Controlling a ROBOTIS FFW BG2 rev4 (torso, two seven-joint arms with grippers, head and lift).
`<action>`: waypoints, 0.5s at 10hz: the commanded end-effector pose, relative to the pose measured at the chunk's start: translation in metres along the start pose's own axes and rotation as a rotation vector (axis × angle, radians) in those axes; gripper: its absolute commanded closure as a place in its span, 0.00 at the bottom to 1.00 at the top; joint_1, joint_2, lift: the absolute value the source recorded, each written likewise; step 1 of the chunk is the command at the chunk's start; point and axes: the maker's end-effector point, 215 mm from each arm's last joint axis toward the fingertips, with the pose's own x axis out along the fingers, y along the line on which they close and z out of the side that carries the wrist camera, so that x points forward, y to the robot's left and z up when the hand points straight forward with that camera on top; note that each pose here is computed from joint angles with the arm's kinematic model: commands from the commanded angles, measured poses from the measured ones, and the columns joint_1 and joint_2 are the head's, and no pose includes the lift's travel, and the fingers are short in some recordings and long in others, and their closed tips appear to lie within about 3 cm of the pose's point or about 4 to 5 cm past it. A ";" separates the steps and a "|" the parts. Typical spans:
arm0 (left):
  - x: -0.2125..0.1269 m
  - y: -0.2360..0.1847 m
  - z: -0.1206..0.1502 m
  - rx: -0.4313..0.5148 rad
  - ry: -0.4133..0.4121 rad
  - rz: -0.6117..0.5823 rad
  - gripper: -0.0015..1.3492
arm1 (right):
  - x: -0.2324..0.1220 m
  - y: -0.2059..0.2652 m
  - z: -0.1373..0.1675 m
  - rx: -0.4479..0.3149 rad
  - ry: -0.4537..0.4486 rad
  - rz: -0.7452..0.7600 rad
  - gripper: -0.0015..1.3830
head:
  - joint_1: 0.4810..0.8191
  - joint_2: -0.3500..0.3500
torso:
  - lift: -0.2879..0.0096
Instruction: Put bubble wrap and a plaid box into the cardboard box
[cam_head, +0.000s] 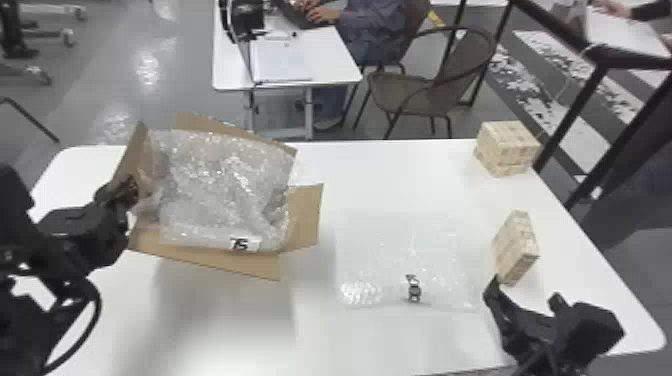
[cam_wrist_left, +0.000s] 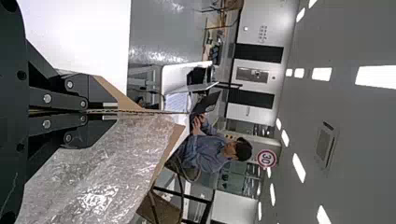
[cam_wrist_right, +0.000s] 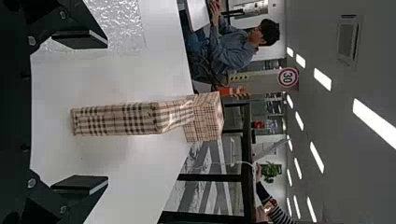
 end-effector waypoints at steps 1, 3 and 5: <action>0.000 -0.001 0.000 -0.005 -0.002 -0.001 0.91 | 0.014 -0.004 0.001 0.001 -0.004 0.003 0.18 | 0.63 0.37 | 0.60; 0.001 -0.002 0.000 -0.007 -0.005 -0.003 0.91 | 0.032 -0.007 0.006 -0.006 -0.015 0.025 0.18 | 0.63 0.36 | 0.60; 0.000 -0.002 -0.002 -0.010 -0.002 -0.005 0.91 | 0.048 -0.011 0.013 -0.022 -0.021 0.032 0.18 | 0.63 0.34 | 0.60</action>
